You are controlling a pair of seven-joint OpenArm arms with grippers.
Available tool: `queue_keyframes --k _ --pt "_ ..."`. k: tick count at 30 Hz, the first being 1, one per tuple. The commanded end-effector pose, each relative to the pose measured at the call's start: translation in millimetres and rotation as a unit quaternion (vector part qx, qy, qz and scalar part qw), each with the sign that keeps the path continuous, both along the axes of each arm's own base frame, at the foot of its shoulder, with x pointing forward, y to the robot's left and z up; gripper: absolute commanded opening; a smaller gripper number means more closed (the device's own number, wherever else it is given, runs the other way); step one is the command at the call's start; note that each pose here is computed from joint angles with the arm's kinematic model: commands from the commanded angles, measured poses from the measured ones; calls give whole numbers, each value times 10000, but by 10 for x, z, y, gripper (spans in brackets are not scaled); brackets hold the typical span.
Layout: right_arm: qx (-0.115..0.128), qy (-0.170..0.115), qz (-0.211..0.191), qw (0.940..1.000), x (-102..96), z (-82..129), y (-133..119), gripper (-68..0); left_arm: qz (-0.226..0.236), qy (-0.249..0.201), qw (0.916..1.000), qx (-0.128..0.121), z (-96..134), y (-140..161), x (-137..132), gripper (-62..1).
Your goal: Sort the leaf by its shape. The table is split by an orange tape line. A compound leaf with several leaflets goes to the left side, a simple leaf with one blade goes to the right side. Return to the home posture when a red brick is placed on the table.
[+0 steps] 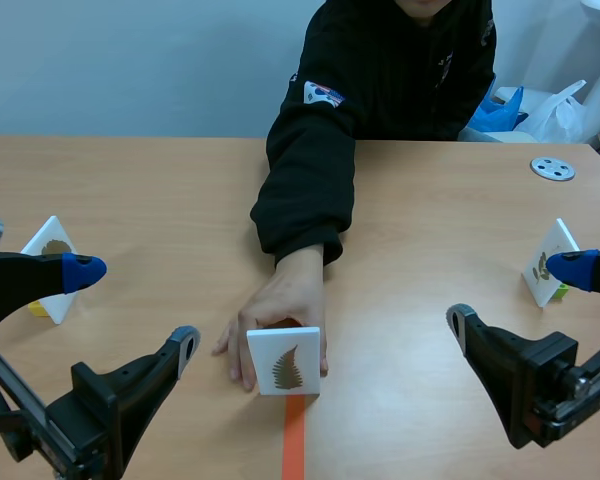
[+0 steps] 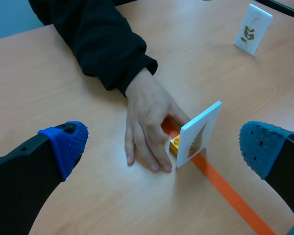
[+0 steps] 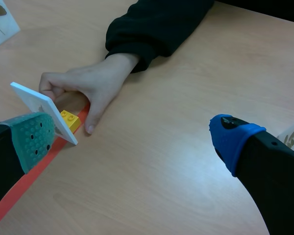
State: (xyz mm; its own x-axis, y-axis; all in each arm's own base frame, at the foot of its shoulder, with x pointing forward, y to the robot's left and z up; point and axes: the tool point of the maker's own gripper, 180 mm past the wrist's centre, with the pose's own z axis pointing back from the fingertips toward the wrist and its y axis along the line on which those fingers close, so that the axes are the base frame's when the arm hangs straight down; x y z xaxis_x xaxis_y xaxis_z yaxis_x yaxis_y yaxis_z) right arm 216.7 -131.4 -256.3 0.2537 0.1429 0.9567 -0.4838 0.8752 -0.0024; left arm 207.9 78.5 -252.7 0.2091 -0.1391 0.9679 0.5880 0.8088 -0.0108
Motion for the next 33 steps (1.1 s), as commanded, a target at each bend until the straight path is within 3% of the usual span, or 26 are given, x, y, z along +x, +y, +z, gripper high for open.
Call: queue_keyframes --k 1,13,24,33 --pt "37 -130 -14 9999 48 69 -20 4 5 -108 9999 -61 69 -2 27 14" --pt "41 -112 34 9999 43 63 -8 4 6 -122 9999 -73 75 -3 28 14" --pt "-19 -73 695 9976 121 8 72 4 5 -120 9999 -70 74 -3 28 14" --pt "69 64 1194 9928 243 -228 270 4 5 -122 9999 -73 75 -4 27 14"
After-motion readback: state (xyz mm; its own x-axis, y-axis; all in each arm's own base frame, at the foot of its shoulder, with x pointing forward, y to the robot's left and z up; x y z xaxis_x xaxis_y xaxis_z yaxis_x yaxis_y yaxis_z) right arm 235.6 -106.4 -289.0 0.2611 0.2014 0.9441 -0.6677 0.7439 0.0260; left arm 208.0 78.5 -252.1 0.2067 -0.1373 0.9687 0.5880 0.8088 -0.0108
